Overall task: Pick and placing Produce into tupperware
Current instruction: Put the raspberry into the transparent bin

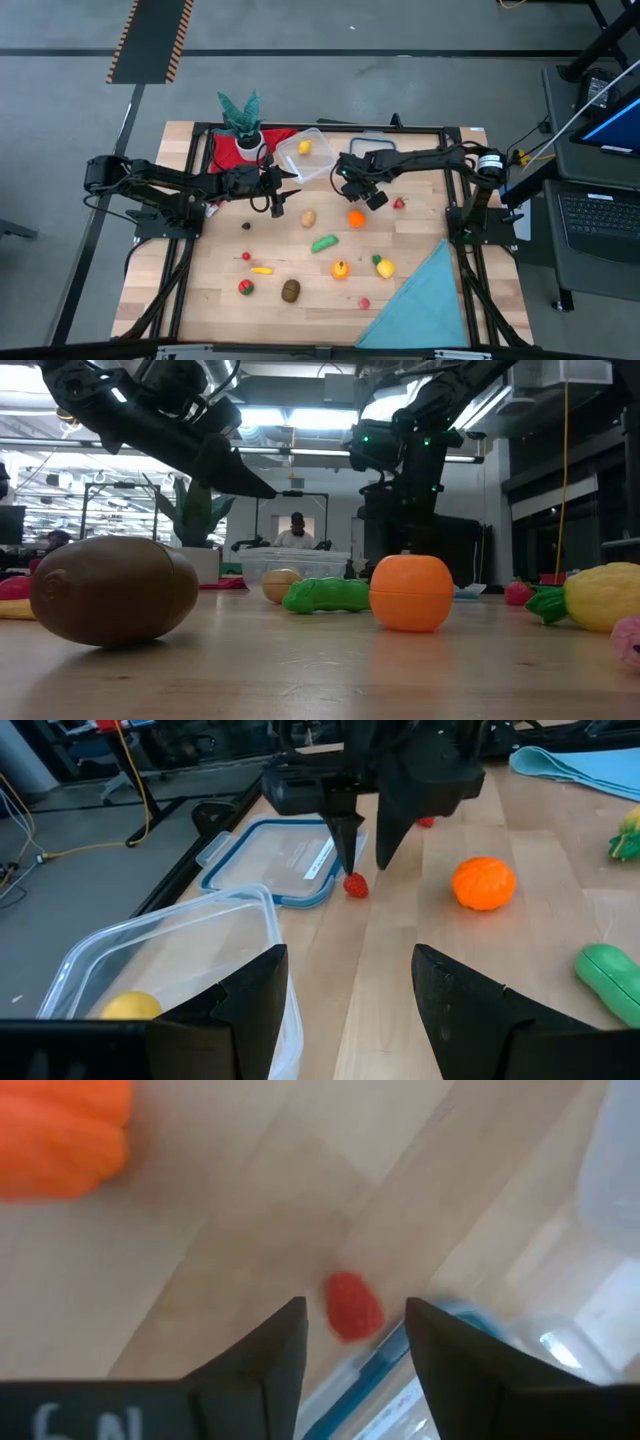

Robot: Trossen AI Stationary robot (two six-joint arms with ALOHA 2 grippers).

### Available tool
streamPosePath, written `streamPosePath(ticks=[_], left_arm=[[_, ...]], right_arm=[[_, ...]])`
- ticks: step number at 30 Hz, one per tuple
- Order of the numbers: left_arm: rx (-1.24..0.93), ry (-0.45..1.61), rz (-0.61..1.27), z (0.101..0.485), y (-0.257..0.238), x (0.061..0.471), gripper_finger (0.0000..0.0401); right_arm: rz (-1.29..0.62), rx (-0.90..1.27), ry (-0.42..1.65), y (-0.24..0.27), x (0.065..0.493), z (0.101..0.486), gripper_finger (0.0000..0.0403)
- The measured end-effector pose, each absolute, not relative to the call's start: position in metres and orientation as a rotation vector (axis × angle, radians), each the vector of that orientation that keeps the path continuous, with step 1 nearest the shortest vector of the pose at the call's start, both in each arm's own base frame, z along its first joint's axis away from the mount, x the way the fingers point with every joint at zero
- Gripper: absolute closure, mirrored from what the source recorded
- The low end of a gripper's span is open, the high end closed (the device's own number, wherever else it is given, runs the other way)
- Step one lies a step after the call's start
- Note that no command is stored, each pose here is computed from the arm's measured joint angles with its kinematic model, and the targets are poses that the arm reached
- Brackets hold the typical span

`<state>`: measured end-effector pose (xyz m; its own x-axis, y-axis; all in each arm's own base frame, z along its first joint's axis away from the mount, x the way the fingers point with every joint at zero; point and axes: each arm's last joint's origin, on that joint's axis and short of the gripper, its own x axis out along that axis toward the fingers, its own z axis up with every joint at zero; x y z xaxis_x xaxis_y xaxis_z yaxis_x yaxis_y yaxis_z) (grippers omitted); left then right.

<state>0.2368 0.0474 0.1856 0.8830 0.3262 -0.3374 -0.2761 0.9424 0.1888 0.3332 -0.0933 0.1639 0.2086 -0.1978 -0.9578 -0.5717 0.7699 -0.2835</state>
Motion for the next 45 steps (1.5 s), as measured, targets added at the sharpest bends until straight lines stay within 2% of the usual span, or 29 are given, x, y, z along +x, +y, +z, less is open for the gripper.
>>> streamPosePath(ticks=[19,45], left_arm=[[0.135,0.377,0.316,0.185,0.048,0.237,0.0195],[0.134,0.378,0.317,0.185,0.048,0.237,0.0195]], right_arm=[[0.336,-0.728,1.382,-0.094,0.337,0.151,0.0234],[0.355,-0.668,1.370,-0.105,0.339,0.138,0.0234]])
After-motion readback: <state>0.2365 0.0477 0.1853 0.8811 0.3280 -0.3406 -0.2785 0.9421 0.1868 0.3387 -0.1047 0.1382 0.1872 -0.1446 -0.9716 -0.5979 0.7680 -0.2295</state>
